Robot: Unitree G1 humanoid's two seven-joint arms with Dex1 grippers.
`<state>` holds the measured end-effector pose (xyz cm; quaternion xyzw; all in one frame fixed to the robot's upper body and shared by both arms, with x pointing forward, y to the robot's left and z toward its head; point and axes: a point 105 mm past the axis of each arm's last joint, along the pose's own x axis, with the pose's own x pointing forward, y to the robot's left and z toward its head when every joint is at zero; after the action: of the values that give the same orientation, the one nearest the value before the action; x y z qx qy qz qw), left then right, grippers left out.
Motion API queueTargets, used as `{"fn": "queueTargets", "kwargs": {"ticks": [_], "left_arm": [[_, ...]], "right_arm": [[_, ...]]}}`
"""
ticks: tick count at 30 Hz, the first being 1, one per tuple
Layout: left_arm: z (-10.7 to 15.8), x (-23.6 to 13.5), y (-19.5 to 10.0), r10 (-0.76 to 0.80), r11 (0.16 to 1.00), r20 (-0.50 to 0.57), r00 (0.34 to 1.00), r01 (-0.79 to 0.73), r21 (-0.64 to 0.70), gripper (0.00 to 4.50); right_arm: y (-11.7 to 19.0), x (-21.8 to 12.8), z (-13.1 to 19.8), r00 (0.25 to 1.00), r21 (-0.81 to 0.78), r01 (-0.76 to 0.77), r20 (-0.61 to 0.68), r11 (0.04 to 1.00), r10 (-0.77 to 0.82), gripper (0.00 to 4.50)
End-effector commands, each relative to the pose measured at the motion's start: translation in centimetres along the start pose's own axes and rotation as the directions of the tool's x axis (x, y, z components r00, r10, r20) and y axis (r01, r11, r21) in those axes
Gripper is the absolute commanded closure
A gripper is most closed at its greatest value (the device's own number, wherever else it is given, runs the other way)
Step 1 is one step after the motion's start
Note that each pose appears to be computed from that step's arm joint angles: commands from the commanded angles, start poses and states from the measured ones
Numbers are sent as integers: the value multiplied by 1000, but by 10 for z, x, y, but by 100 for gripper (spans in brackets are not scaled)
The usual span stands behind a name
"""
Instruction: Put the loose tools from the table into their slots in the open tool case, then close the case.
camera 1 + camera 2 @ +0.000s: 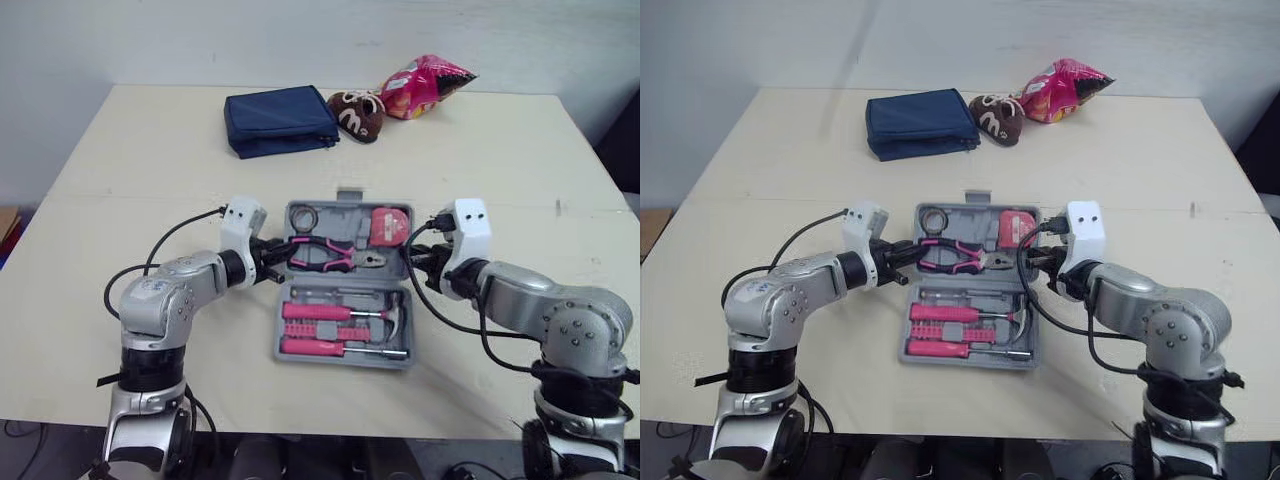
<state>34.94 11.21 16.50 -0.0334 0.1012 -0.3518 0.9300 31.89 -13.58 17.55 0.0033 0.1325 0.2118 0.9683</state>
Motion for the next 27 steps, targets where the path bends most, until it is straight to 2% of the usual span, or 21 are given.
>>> {"fn": "queueTargets", "kwargs": {"ticks": [1,4,6,10,13,15,17,21,23,24,27], "left_arm": [[29,-5,-13,-118,960,212,970,58,273,420],[17,-8,-7,-137,911,223,965,34,411,420],[8,-11,-10,-178,860,224,958,41,509,420],[-13,-19,-12,-234,772,229,945,37,635,420],[-29,-25,-14,-267,708,184,946,63,703,420],[-36,-30,-11,-266,653,155,951,59,755,420],[-28,-35,-9,-259,656,203,944,18,754,420],[-39,-51,-3,-278,594,123,953,70,801,261],[-42,-60,8,-240,598,102,965,64,799,172],[-49,-72,24,-193,630,67,979,71,773,127],[-68,-107,62,-82,737,-39,996,87,671,127]], "right_arm": [[24,-4,2,983,-255,-102,120,962,137,450],[18,-6,-5,966,-388,-53,214,920,146,450],[4,-8,-12,956,-503,70,281,862,86,450],[6,-12,-45,947,-650,44,270,759,176,450],[4,-15,-59,940,-742,60,267,667,212,450],[-2,-18,-65,940,-759,82,274,646,202,450],[-1,-24,-63,928,-753,83,297,652,225,450],[-8,-40,-61,926,-812,120,299,571,231,284],[-14,-47,-64,935,-847,129,277,516,221,186],[-24,-56,-67,946,-856,130,259,500,197,136],[-50,-82,-74,968,-854,135,221,502,115,136]]}}
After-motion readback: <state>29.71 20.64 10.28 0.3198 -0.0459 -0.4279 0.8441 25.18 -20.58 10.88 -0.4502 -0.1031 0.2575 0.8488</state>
